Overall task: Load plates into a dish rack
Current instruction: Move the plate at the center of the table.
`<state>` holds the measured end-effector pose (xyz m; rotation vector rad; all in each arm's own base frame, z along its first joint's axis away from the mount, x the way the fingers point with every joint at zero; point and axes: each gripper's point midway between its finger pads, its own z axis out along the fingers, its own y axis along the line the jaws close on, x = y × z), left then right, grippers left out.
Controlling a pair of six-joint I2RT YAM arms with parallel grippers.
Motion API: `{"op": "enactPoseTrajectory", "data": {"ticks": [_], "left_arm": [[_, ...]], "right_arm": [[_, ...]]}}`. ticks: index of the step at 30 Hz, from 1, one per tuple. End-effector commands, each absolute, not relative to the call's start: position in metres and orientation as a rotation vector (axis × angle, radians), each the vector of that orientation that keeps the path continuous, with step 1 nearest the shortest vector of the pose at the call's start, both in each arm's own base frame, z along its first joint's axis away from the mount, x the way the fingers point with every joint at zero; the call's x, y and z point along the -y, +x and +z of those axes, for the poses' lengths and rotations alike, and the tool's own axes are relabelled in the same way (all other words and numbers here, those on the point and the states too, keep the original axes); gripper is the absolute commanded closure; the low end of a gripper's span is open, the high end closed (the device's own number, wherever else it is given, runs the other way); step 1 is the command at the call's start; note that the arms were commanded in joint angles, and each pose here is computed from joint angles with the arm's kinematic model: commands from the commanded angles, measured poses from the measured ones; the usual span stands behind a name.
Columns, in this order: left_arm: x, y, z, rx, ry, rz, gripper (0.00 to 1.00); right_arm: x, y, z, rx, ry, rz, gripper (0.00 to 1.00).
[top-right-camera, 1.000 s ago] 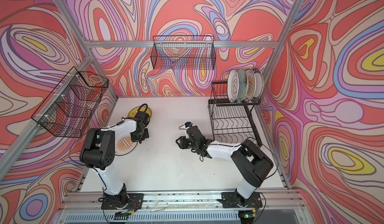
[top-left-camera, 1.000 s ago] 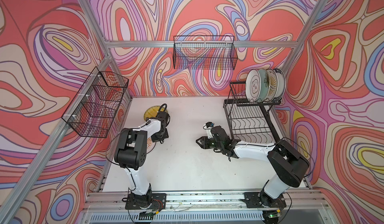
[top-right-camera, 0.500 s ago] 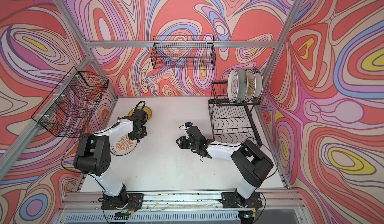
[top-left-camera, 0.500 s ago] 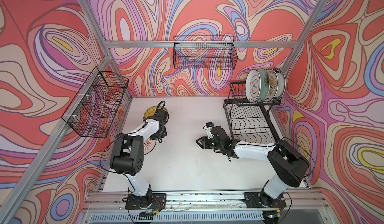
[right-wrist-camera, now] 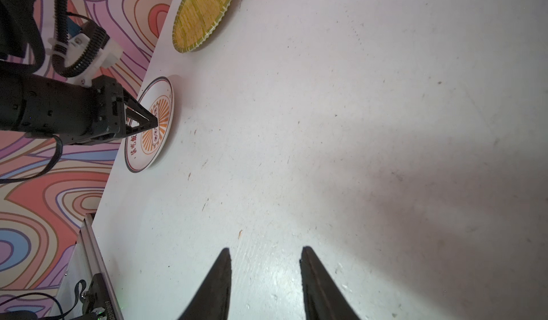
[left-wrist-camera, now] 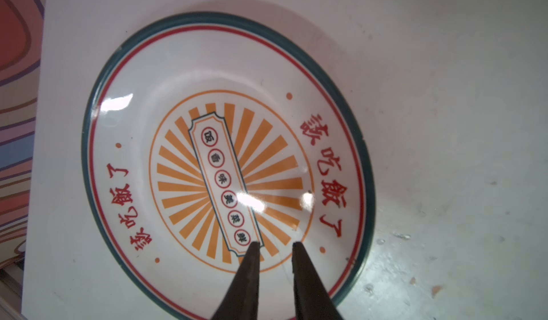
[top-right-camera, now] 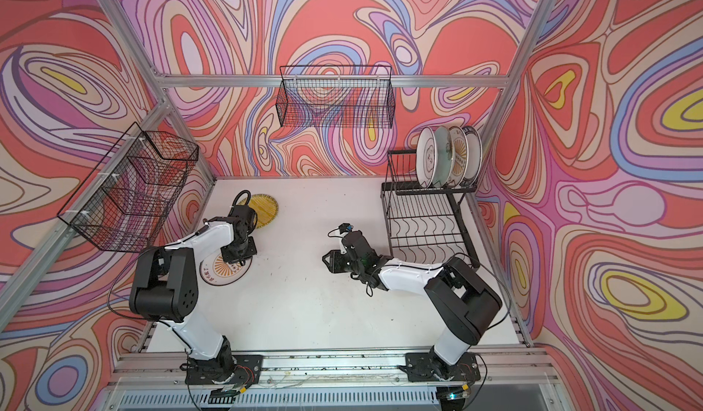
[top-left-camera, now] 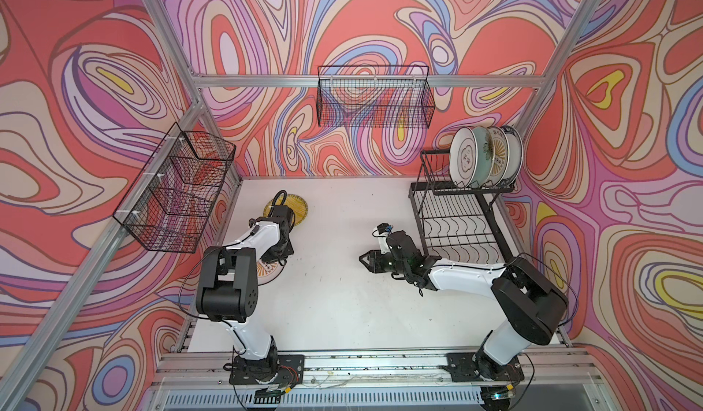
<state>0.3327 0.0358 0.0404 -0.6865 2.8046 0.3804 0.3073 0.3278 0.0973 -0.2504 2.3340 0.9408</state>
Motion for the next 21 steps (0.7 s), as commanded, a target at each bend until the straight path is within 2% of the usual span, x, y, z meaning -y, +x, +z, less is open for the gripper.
{"op": "enactPoseTrajectory", "data": {"ticks": [1,21], "left_arm": [[-0.033,0.328,0.044,-2.802,-0.71,0.324,0.76],[-0.014,0.322,0.029,-2.867,-0.667,0.156,0.78]], "right_arm": [[-0.325,0.306,0.102,-2.315,-0.262,0.926,0.61],[-0.324,0.308,0.109,-2.305,-0.267,0.905,0.61]]}}
